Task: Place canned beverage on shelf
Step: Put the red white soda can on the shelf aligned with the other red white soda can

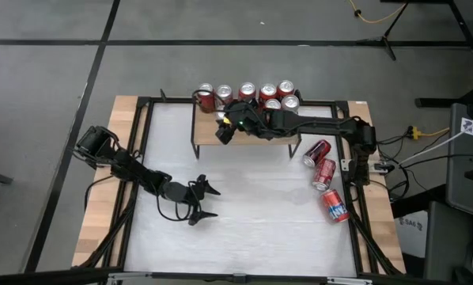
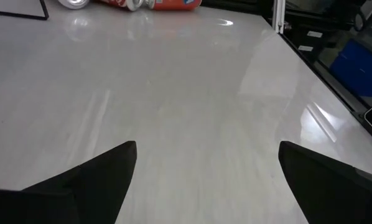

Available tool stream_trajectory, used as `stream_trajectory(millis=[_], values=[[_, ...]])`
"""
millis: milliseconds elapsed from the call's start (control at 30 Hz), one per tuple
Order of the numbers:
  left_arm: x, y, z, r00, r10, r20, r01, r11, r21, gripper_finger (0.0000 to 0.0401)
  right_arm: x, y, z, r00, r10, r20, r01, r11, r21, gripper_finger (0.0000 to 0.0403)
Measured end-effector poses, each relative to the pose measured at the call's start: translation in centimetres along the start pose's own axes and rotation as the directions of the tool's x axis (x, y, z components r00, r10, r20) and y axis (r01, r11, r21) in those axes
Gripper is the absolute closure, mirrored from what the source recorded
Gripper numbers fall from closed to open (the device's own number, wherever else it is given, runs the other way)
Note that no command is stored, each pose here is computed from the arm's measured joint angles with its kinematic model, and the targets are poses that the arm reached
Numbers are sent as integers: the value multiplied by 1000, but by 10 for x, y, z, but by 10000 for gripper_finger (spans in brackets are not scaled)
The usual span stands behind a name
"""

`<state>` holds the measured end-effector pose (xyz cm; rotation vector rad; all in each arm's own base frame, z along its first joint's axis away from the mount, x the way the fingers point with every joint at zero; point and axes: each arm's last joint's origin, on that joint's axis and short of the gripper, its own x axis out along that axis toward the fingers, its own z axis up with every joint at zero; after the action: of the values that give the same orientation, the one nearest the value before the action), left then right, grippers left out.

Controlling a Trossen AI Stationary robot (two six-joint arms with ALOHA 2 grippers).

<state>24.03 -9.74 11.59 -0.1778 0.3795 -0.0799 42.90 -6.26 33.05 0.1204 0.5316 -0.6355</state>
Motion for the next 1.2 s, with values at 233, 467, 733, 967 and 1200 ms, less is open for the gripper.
stream_trajectory(millis=[233, 467, 733, 967, 1200], values=[[0, 0, 0, 1000, -3, -1, 3, 1000, 0, 15, 1, 1, -2, 1000, 8, 2, -8, 1000, -2, 113], [0, 0, 0, 1000, -4, -1, 4, 1000, 0, 15, 1, 2, -2, 1000, 20, 0, -20, 1000, -3, 92], [0, 0, 0, 1000, -4, -1, 4, 1000, 0, 15, 1, 2, -2, 1000, 21, 3, -21, 1000, -3, 47], [0, 0, 0, 1000, -4, -1, 4, 1000, 0, 15, -1, 2, 3, 1000, 24, 15, -24, 1000, -4, 45], [0, 0, 0, 1000, -4, -1, 4, 1000, 0, 15, -16, 0, 27, 996, 40, 83, -42, 999, 25, 45]])
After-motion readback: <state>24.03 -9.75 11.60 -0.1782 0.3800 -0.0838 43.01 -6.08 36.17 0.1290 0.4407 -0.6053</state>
